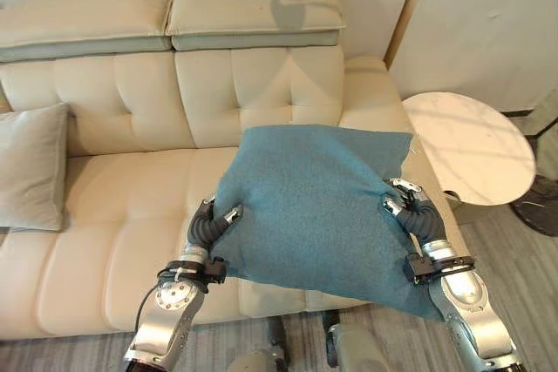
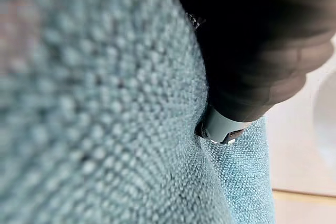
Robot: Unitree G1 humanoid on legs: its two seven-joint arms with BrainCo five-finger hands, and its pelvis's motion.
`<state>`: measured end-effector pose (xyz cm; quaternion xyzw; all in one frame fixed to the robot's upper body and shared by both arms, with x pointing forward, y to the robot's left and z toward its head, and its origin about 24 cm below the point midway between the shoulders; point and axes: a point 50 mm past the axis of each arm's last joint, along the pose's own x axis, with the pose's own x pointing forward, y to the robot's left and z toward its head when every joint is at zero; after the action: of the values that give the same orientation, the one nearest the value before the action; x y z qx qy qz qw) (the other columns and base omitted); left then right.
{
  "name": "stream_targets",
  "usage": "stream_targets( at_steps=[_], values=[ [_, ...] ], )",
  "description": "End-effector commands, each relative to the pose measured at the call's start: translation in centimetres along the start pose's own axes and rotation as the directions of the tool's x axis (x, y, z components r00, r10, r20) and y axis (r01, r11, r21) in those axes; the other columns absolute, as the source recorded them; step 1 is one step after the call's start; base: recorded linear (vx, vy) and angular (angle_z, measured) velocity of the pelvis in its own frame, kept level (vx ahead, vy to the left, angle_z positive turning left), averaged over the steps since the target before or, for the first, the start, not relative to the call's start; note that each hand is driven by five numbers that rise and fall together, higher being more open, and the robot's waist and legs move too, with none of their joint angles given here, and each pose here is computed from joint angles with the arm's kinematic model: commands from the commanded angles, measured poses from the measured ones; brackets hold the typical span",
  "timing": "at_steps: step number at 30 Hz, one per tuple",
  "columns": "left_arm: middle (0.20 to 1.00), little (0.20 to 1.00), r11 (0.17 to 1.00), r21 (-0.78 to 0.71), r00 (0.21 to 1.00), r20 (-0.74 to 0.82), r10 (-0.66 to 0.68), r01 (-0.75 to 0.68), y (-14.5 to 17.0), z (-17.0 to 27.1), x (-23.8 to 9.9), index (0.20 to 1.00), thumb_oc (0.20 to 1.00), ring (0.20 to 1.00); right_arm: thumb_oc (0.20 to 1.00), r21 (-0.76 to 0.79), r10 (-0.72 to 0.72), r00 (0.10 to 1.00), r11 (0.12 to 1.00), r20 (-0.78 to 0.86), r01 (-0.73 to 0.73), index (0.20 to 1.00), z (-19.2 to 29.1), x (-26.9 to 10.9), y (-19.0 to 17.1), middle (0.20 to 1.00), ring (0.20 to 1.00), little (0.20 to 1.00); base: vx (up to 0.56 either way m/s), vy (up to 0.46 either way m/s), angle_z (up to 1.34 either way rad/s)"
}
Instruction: Pick up all the scattered cushions and arrange them neatly on the sofa.
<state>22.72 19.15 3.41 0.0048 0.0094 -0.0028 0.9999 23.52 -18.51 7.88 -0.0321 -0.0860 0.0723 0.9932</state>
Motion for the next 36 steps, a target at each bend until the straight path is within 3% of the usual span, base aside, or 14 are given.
stream_targets(
  at_steps=[1,7,15,16,21,24,25,28,29,30,31,33,34,36],
  values=[
    [0.200,0.200,0.999,0.018,0.951,0.306,-0.052,0.048,-0.5,5.6,1.4,0.200,0.200,0.200,0.200,0.040,0.076,0.938,0.995,0.337,-0.095,0.200,6.0,3.2,1.6,0.200,0.200,0.200,0.12,-0.075,0.14],
    [0.200,0.200,0.998,0.066,0.910,0.413,-0.022,-0.006,-0.2,8.1,2.7,0.200,0.200,0.200,0.200,0.040,0.090,0.889,0.992,0.448,-0.120,0.200,8.6,5.4,2.6,0.200,0.200,0.200,0.04,-0.031,0.04],
    [0.200,0.200,0.964,0.185,0.772,0.635,0.031,-0.190,-0.2,14.5,7.4,0.200,0.200,0.200,0.200,0.016,0.038,0.762,0.998,0.646,-0.063,0.200,15.4,10.9,5.0,0.200,0.200,0.200,-0.07,-0.018,0.02],
    [0.200,0.200,0.957,0.150,0.705,0.705,0.072,-0.247,-0.2,17.4,8.9,0.200,0.200,0.200,0.200,-0.020,0.010,0.717,1.000,0.697,0.005,0.200,18.5,13.0,5.4,0.200,0.200,0.200,-0.08,-0.020,0.19],
    [0.200,0.200,0.925,0.116,0.565,0.817,0.119,-0.363,-0.9,24.9,11.9,0.200,0.200,0.200,0.200,-0.049,-0.098,0.638,0.977,0.764,0.210,0.200,25.3,16.8,5.5,0.200,0.200,0.200,-0.05,-0.030,0.09],
    [0.200,0.200,0.896,0.077,0.490,0.856,0.166,-0.438,-1.1,29.5,12.9,0.200,0.200,0.200,0.200,-0.083,-0.138,0.555,0.931,0.820,0.354,0.200,30.1,17.6,5.6,0.200,0.200,0.200,-0.02,-0.040,0.22],
    [0.200,0.200,0.857,0.087,0.459,0.869,0.184,-0.508,-0.9,32.8,13.5,0.200,0.200,0.200,0.200,-0.121,-0.140,0.484,0.875,0.864,0.468,0.200,33.5,17.5,5.3,0.200,0.200,0.200,-0.03,-0.051,0.15],
    [0.200,0.200,0.832,0.090,0.427,0.885,0.186,-0.547,-0.8,35.0,13.3,0.200,0.200,0.200,0.200,-0.124,-0.148,0.455,0.848,0.878,0.515,0.200,34.9,17.4,4.9,0.200,0.200,0.200,-0.03,-0.032,0.21],
    [0.200,0.200,0.832,0.090,0.427,0.885,0.185,-0.547,-0.8,35.1,13.3,0.200,0.200,0.200,0.426,-0.124,-0.148,0.455,0.848,0.878,0.515,0.426,34.9,17.4,4.9,0.426,0.426,0.426,-0.02,-0.032,0.15],
    [0.429,0.429,0.832,0.090,0.432,0.882,0.189,-0.547,-0.9,35.6,13.4,0.429,0.429,0.429,1.000,-0.134,-0.146,0.466,0.846,0.872,0.516,1.000,35.1,17.5,4.6,1.000,1.000,1.000,-0.02,-0.021,0.04],
    [1.000,1.000,0.834,0.091,0.445,0.874,0.196,-0.545,-0.8,36.1,13.5,1.000,1.000,1.000,1.000,-0.145,-0.144,0.478,0.844,0.866,0.516,1.000,35.2,17.6,4.3,1.000,1.000,1.000,-0.03,-0.032,0.00],
    [1.000,1.000,0.821,0.124,0.489,0.849,0.203,-0.557,-0.3,36.4,14.0,1.000,1.000,1.000,1.000,-0.186,-0.148,0.535,0.834,0.832,0.519,1.000,34.0,18.2,3.2,1.000,1.000,1.000,-0.01,-0.023,0.02],
    [1.000,1.000,0.812,0.160,0.568,0.788,0.237,-0.561,2.1,34.9,14.8,1.000,1.000,1.000,1.000,-0.286,-0.123,0.635,0.817,0.763,0.501,1.000,31.3,19.1,1.9,1.000,1.000,1.000,-0.01,-0.034,0.07],
    [1.000,1.000,0.806,0.179,0.611,0.747,0.262,-0.564,3.6,33.4,15.1,1.000,1.000,1.000,1.000,-0.328,-0.117,0.695,0.817,0.710,0.474,1.000,29.1,19.5,0.9,1.000,1.000,1.000,-0.01,-0.023,0.12]
  ],
)
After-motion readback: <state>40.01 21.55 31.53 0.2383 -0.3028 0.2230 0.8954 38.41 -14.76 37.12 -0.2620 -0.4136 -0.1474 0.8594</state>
